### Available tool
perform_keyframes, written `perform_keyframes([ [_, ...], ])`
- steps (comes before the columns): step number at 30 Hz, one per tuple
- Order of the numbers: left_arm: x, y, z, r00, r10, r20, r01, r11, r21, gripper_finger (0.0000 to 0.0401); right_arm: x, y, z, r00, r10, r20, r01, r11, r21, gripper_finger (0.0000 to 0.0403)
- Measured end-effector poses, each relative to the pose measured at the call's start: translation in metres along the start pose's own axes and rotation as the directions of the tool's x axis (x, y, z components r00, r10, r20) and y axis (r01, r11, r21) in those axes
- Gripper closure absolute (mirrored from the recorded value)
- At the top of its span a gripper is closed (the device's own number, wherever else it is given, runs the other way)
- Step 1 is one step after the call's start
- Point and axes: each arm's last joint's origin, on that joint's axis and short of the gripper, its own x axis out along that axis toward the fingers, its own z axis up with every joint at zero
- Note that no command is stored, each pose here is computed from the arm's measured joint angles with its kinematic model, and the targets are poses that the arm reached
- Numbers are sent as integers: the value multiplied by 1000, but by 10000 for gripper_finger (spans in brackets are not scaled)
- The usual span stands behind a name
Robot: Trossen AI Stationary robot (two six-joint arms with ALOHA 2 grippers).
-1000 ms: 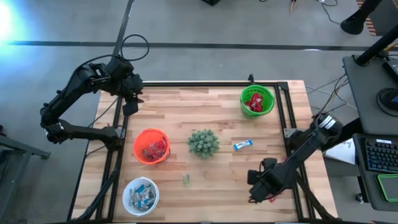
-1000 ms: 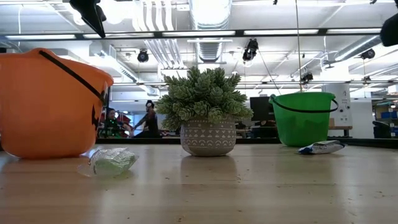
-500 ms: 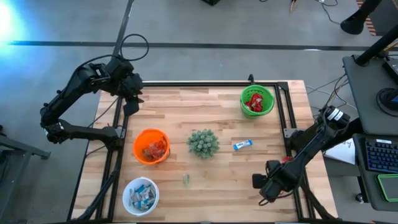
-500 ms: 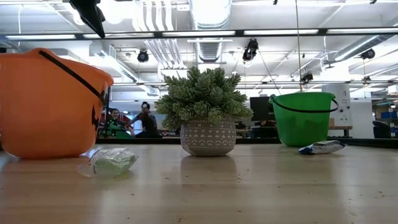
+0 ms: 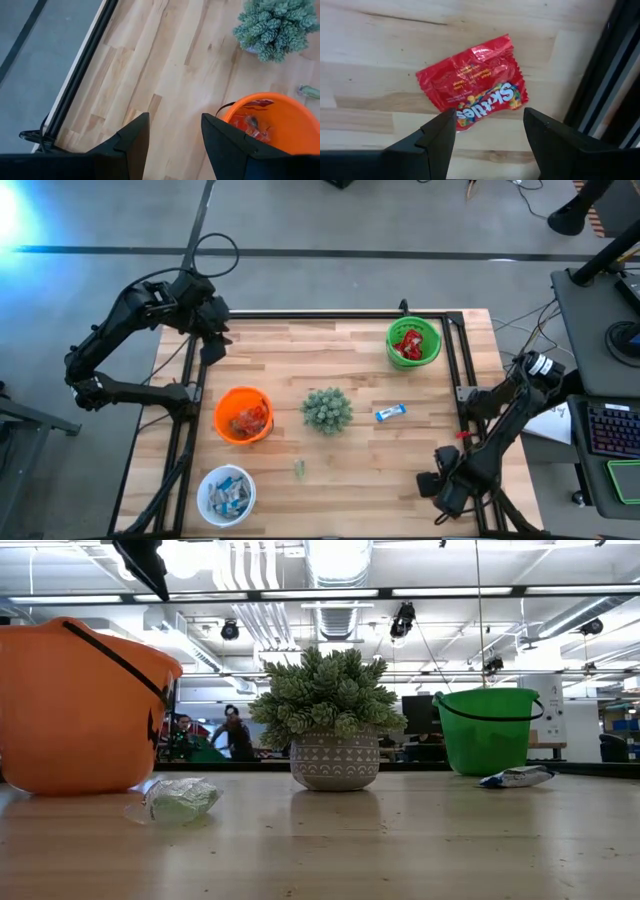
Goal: Sort candy
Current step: Put the red candy into the green bucket
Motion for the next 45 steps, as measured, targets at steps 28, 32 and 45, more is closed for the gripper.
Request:
perform_keyframes([
  [28, 17, 4, 12, 999, -12, -42, 8, 997, -83, 239, 48, -5, 13, 997, -12, 75, 17, 998, -55, 181],
  [32, 16, 4, 12, 999, -11, -41, 8, 996, -83, 239, 56, -4, 13, 996, -36, 82, 40, 998, -54, 204],
  [45, 14, 4, 10, 999, -9, -35, 6, 997, -83, 239, 56, -4, 12, 997, -30, 67, 36, 996, -84, 374],
])
